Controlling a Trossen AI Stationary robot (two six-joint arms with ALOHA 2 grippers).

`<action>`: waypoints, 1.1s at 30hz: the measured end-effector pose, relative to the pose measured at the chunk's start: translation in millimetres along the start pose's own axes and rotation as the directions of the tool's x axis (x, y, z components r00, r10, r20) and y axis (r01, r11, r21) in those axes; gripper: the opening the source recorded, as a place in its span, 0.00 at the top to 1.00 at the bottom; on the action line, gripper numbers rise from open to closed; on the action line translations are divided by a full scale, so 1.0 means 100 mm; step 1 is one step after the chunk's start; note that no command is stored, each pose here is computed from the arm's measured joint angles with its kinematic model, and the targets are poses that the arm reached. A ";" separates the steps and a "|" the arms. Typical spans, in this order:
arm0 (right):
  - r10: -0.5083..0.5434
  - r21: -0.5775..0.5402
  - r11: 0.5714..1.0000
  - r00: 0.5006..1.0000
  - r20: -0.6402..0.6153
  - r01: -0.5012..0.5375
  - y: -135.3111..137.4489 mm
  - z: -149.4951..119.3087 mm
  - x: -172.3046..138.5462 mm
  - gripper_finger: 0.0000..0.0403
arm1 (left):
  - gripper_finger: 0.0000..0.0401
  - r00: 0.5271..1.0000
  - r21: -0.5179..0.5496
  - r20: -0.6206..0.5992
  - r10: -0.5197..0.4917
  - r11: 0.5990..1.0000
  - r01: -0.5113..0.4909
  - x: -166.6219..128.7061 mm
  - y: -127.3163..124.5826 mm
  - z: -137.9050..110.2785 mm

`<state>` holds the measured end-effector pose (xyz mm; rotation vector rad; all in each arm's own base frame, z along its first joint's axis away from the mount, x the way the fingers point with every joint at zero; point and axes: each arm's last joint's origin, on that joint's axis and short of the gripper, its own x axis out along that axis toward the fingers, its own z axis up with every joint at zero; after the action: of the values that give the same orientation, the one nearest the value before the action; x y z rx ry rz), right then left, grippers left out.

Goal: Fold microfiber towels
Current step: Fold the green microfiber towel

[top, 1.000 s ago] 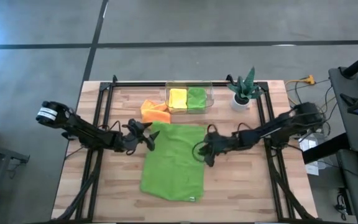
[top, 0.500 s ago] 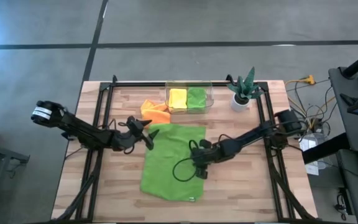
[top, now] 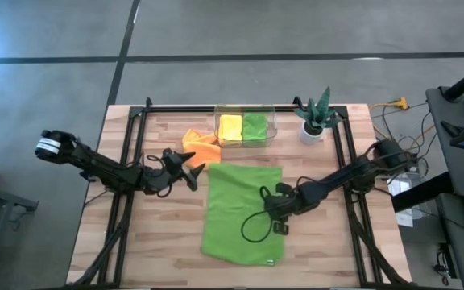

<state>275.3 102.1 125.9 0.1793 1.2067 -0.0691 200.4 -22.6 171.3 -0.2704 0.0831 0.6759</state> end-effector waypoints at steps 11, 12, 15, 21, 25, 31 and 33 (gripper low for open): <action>-0.003 0.065 0.998 0.945 0.327 -0.020 -0.15 0.14 -0.50 0.80 | 0.28 0.977 -0.340 -0.068 -0.201 0.926 0.167 -0.03 -0.05 0.02; -0.017 0.100 0.995 0.927 0.375 -0.022 -0.22 0.22 -0.52 0.80 | 0.28 0.972 -0.365 -0.084 -0.221 0.914 0.176 -0.03 -0.06 0.01; -0.053 0.186 0.982 0.900 0.432 -0.031 -0.48 0.39 -0.50 0.80 | 0.28 0.958 -0.417 -0.114 -0.263 0.888 0.194 -0.02 -0.07 -0.02; 0.008 0.140 0.987 0.893 0.450 -0.080 -1.02 0.66 -0.34 0.75 | 0.28 0.938 -0.455 -0.155 -0.311 0.865 0.212 -0.01 -0.09 -0.07; 0.012 0.134 0.989 0.930 0.367 -0.066 -1.31 0.78 -0.19 0.66 | 0.28 0.920 -0.463 -0.170 -0.354 0.853 0.242 -0.02 -0.11 -0.07; -0.011 0.005 1.000 0.966 0.258 0.010 -1.41 1.04 -0.04 0.58 | 0.28 0.890 -0.518 -0.196 -0.412 0.814 0.263 -0.03 -0.12 -0.08; -0.014 -0.036 0.999 0.979 0.206 0.021 -1.41 1.12 0.01 0.58 | 0.28 0.882 -0.534 -0.206 -0.425 0.803 0.263 -0.03 -0.12 -0.09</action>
<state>358.2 -56.4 148.9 0.1250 1.0027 -0.0783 205.8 -36.0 166.2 -0.8735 0.1634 0.2635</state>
